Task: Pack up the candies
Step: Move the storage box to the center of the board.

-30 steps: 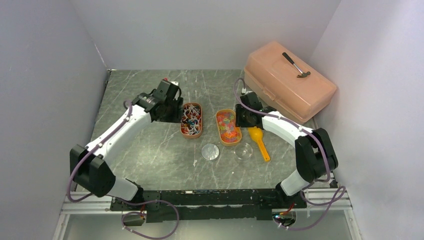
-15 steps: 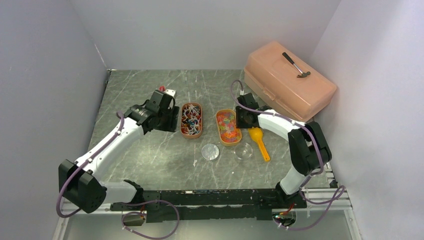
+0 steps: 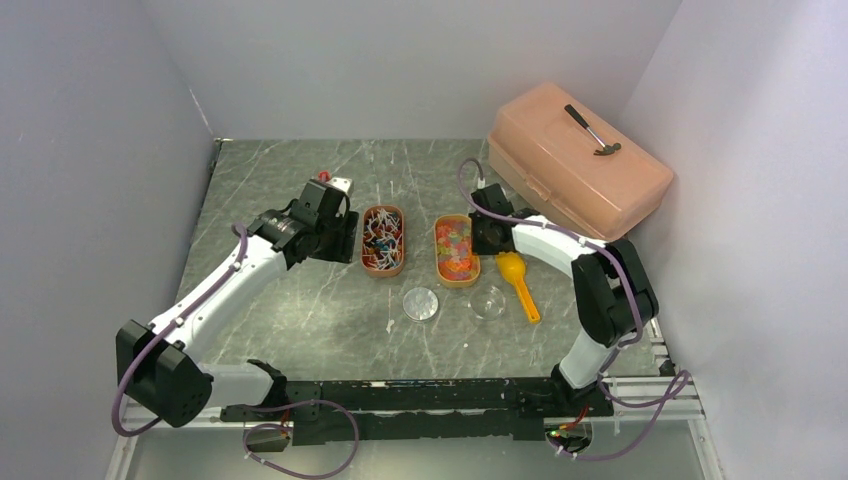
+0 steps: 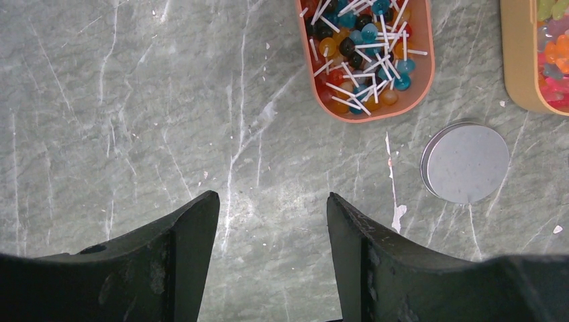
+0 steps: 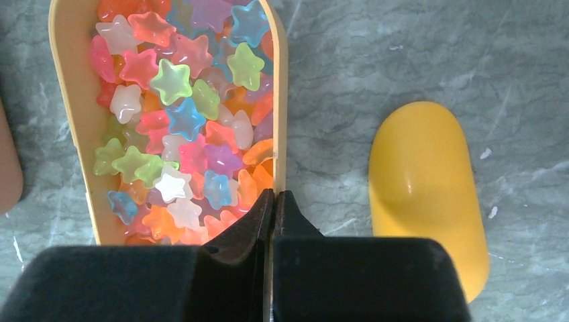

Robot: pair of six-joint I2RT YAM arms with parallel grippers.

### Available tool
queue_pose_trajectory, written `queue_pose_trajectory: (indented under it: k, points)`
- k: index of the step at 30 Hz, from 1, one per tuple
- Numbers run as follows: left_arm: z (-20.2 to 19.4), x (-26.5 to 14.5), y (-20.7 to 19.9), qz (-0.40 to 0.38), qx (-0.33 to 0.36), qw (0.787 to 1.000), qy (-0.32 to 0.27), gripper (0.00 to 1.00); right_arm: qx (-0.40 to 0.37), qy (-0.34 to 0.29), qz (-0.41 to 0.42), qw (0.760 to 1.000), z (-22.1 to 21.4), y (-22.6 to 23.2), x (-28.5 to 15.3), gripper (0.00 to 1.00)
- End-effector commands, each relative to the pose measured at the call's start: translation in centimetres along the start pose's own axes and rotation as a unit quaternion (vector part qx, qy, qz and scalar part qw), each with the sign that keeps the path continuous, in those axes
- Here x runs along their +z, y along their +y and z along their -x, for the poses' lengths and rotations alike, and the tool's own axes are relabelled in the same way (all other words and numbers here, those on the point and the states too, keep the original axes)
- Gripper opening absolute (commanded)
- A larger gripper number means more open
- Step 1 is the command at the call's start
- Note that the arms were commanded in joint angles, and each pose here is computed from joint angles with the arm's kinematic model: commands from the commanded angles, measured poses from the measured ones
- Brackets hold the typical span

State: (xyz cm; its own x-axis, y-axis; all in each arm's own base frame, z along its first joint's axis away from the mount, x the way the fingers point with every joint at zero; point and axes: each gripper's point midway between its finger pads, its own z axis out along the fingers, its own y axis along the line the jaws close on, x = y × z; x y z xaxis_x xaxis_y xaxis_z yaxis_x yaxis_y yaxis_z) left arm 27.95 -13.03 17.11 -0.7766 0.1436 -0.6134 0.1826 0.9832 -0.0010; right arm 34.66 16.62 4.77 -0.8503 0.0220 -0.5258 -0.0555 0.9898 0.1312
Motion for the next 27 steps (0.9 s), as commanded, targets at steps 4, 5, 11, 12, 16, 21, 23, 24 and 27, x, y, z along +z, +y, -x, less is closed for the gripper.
queue_pose_trajectory:
  k: [4,5,11,12,16,21,23,24,27]
  points:
    - [1.4,-1.3,0.2,-0.004,-0.001,0.999,-0.038,0.66,0.004,-0.057,0.036,0.998,4.3,3.9,-1.5,0.00]
    - [1.4,-1.4,0.1,-0.006,-0.002,0.999,-0.041,0.66,0.005,-0.058,0.038,0.998,4.5,4.3,-1.5,0.00]
    - [1.4,-1.7,-0.2,-0.017,-0.002,0.999,-0.043,0.65,0.021,-0.058,0.042,0.997,5.1,5.9,-1.0,0.00]
    - [1.4,-1.7,-0.2,-0.017,-0.003,0.999,-0.044,0.65,0.024,-0.059,0.042,0.997,5.2,6.2,-1.0,0.00]
    - [1.4,-2.0,-0.3,-0.024,-0.004,0.999,-0.048,0.65,0.044,-0.057,0.036,0.997,5.6,6.9,-0.1,0.00]
    - [1.3,-2.2,-0.4,-0.029,-0.007,0.998,-0.052,0.66,0.066,-0.063,0.028,0.995,6.3,7.1,0.6,0.00]
    - [1.4,-2.3,-0.4,-0.029,-0.008,0.998,-0.054,0.66,0.070,-0.064,0.031,0.995,6.5,7.3,0.8,0.00]
    - [1.3,-2.3,-0.4,-0.029,-0.008,0.998,-0.053,0.65,0.070,-0.064,0.033,0.995,6.6,7.5,0.8,0.00]
    - [1.4,-2.5,-0.4,-0.028,-0.010,0.998,-0.057,0.65,0.071,-0.065,0.036,0.995,6.8,7.6,0.7,0.00]
